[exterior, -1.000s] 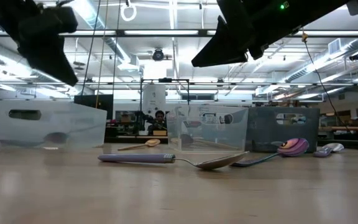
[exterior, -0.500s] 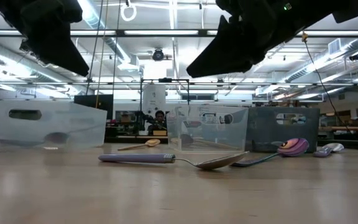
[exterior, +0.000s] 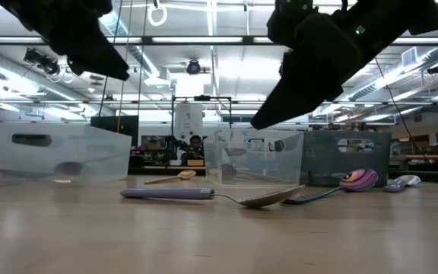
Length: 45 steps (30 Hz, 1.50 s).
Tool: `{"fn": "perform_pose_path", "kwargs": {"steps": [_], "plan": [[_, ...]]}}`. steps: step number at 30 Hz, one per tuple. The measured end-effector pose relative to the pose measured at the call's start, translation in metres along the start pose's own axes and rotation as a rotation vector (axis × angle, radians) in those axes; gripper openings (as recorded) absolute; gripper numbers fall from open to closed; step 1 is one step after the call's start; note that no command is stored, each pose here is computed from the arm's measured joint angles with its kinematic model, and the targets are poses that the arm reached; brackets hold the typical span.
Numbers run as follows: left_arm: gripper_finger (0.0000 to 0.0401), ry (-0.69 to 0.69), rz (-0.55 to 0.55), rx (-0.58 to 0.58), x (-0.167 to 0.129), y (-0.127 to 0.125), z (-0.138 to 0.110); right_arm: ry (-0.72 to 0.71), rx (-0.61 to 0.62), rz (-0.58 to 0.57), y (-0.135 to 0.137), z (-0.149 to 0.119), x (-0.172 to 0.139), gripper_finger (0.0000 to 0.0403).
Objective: Sort silverware by color (type)
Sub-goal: Put the blue spoon into the left transparent bin
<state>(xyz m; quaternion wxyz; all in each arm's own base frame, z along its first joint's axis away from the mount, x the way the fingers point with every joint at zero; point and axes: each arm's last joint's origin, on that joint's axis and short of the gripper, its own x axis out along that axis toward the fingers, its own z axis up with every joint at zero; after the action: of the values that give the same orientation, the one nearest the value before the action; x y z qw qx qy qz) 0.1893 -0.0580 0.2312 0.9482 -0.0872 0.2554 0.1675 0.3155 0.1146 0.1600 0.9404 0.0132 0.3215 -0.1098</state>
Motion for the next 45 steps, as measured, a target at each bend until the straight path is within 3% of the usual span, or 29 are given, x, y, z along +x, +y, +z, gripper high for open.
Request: {"fn": "perform_pose_path", "kwargs": {"steps": [4,15,21,33,38,45], "plan": [[0.0149,-0.001,0.016,-0.009,0.017,-0.005,-0.004,0.031,0.028,-0.017,-0.004,-0.002,0.001,0.0146],[0.0149,0.060,0.021,0.048,0.037,-0.015,-0.016,0.289,-0.013,0.113,-0.011,-0.019,0.001,0.0146],[0.0149,0.054,0.013,0.091,0.038,-0.016,-0.015,0.443,-0.076,0.122,-0.024,-0.029,0.001,0.0146],[0.0149,0.062,-0.002,0.130,0.037,-0.016,-0.016,0.575,-0.246,0.156,-0.033,-0.038,-0.003,0.0156],[0.0149,0.082,-0.040,0.169,0.037,-0.017,-0.017,0.586,-0.265,0.174,-0.027,-0.040,-0.007,0.0132],[0.0149,0.094,-0.050,0.177,0.037,-0.017,-0.017,0.623,-0.169,0.258,-0.015,-0.044,-0.012,0.0046]]}}
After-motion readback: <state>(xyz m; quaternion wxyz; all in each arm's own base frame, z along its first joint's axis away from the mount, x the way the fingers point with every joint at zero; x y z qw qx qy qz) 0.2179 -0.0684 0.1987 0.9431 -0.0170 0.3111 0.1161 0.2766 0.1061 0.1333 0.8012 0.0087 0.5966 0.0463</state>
